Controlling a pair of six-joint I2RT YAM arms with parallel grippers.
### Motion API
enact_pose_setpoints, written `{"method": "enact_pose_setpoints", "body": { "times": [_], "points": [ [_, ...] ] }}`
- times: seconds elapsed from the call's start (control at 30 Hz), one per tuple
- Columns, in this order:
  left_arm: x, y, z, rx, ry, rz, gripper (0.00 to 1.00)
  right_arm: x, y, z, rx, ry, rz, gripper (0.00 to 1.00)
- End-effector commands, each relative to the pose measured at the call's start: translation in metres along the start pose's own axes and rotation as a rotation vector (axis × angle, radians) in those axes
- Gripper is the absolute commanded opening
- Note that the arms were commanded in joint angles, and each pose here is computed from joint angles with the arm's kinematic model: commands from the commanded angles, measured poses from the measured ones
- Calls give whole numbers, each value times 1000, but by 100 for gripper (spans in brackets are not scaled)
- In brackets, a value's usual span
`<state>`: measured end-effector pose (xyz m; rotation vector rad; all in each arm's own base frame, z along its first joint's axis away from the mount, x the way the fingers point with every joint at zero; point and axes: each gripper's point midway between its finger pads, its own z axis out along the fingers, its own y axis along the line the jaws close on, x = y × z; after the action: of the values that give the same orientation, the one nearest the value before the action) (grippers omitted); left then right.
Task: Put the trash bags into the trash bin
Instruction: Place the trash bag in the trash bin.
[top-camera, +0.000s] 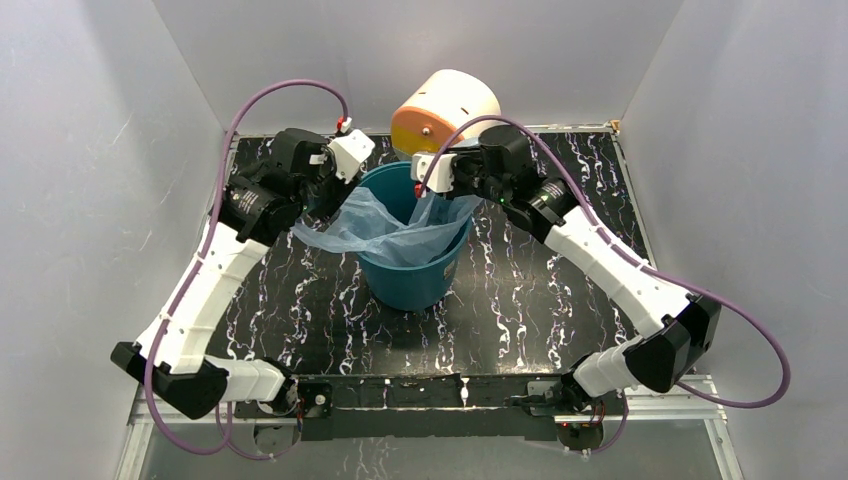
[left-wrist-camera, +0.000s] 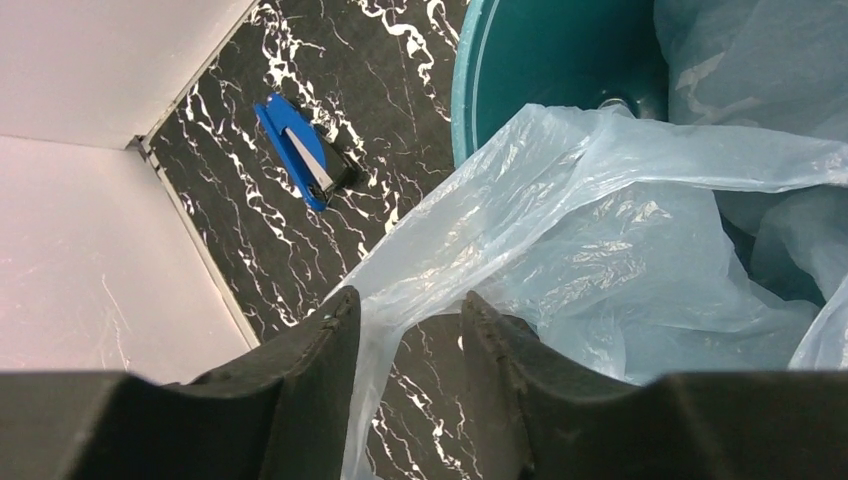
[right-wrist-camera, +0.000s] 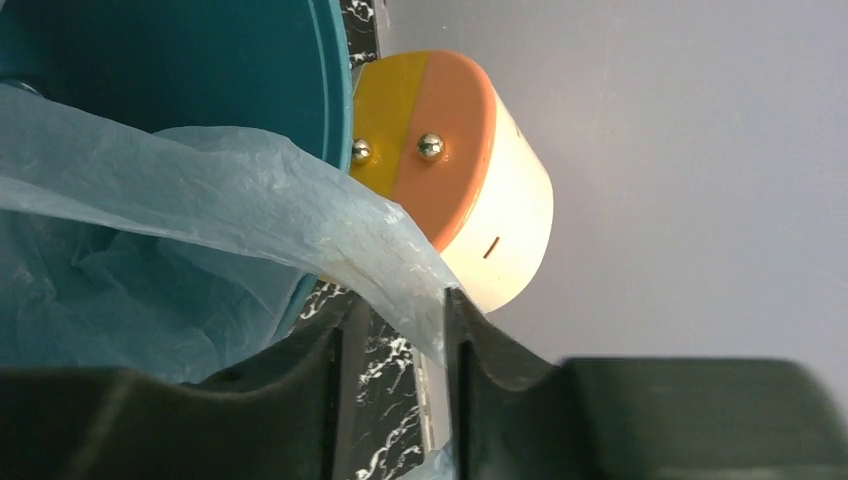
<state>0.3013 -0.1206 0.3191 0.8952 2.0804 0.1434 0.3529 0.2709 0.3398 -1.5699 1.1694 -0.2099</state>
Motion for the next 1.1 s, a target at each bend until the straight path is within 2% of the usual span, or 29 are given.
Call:
{"method": "enact_pose_setpoints", "body": {
  "times": [0.0,0.03,0.17,0.27,0.37,0.67,0.77,1.07],
  "points": [
    [4,5,6,-24,24,27,35,-15,-28,2,59,-51,20,29],
    [6,5,7,-27,28,25,30,-16,-30,2,64,-49,37,20],
    [10,8,7,-54,32,7,19,-22,-42,-8,129,-85,91,13],
    [11,15,5,-109,16,-29,9,-23,-50,-20,181,-111,176,0],
    [11,20,3,-149,-5,-61,0,-8,-55,-30,213,-73,281,0],
    [11,32,-8,-240,-68,-150,0,33,-3,-33,26,92,453,0],
    [9,39,-12,-278,-84,-186,0,29,20,-37,-79,90,484,0],
    [17,47,-11,-338,-46,-235,0,19,33,-51,-178,105,575,0]
  ]
}}
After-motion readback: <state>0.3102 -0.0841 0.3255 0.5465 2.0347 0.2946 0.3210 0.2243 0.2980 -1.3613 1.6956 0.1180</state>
